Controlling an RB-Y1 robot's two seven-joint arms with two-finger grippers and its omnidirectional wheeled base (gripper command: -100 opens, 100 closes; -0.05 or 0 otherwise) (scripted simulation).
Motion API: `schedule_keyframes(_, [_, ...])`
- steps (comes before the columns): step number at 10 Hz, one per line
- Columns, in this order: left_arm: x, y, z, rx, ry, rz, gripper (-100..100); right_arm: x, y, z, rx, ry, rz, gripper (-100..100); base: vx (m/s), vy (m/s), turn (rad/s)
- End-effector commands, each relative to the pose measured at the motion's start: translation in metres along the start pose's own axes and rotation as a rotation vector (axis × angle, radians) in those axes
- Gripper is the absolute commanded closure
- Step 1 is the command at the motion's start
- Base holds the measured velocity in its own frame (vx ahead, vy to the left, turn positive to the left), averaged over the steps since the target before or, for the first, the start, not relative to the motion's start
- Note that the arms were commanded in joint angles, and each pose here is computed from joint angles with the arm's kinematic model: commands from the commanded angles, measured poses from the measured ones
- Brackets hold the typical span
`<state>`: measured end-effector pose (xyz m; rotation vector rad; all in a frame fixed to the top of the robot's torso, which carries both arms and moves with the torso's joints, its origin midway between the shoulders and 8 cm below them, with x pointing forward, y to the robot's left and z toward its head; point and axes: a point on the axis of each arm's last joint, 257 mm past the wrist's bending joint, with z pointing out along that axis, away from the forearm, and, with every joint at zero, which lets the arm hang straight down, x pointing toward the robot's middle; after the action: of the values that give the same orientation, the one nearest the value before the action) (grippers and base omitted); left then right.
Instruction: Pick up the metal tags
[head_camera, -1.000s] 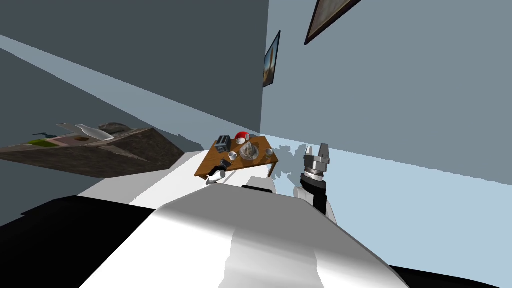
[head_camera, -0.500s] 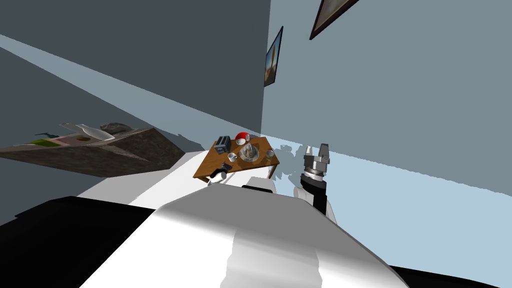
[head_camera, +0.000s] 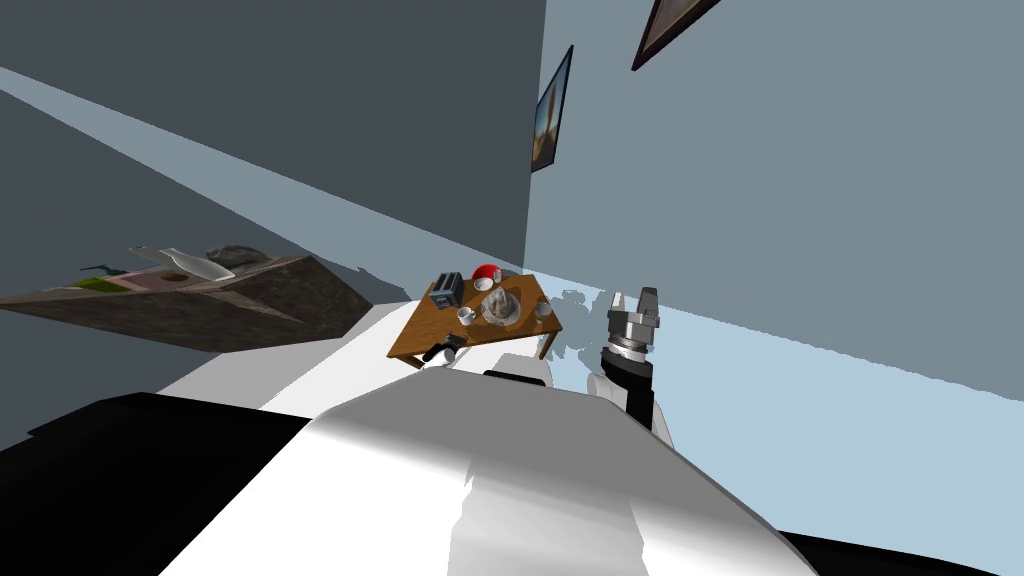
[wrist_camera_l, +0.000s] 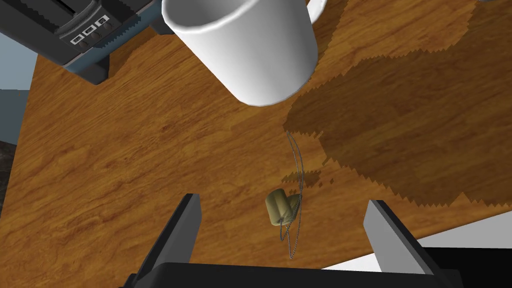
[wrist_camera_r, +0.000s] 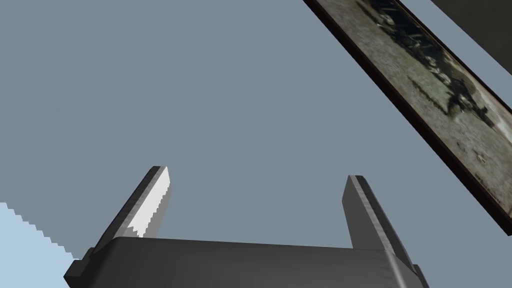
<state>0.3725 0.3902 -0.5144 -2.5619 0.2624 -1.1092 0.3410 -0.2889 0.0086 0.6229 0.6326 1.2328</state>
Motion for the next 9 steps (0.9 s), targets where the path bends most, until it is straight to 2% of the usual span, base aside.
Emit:
schedule_keyframes(1, [0.000, 0.000, 0.000, 0.000, 0.000, 0.000, -100, 0.000, 0.000, 0.000, 0.000, 0.000, 0.000, 0, 0.009, 0.013, 0.002])
schedule_keyframes(2, [-0.001, 0.001, 0.000, -0.001, -0.001, -0.001, 0, 0.000, 0.000, 0.000, 0.000, 0.000, 0.000, 0, 0.000, 0.000, 0.000])
schedule_keyframes(3, [-0.002, 0.010, 0.001, 0.001, -0.001, -0.002, -100, 0.000, 0.000, 0.000, 0.000, 0.000, 0.000, 0, 0.034, 0.035, 0.000])
schedule_keyframes(5, [-0.003, 0.021, 0.003, 0.003, 0.000, -0.001, -100, 0.000, 0.000, 0.000, 0.000, 0.000, 0.000, 0, 0.052, 0.073, -0.005])
schedule_keyframes(7, [-0.002, 0.021, 0.003, 0.001, 0.000, -0.001, -100, 0.000, 0.000, 0.000, 0.000, 0.000, 0.000, 0, 0.026, 0.041, -0.004])
schedule_keyframes(8, [-0.002, 0.021, 0.003, 0.003, 0.001, -0.001, 100, 0.000, 0.000, 0.000, 0.000, 0.000, 0.000, 0, 0.003, 0.005, 0.000])
schedule_keyframes(9, [-0.002, 0.021, 0.003, 0.003, 0.001, -0.001, 100, 0.000, 0.000, 0.000, 0.000, 0.000, 0.000, 0, 0.000, 0.000, 0.000])
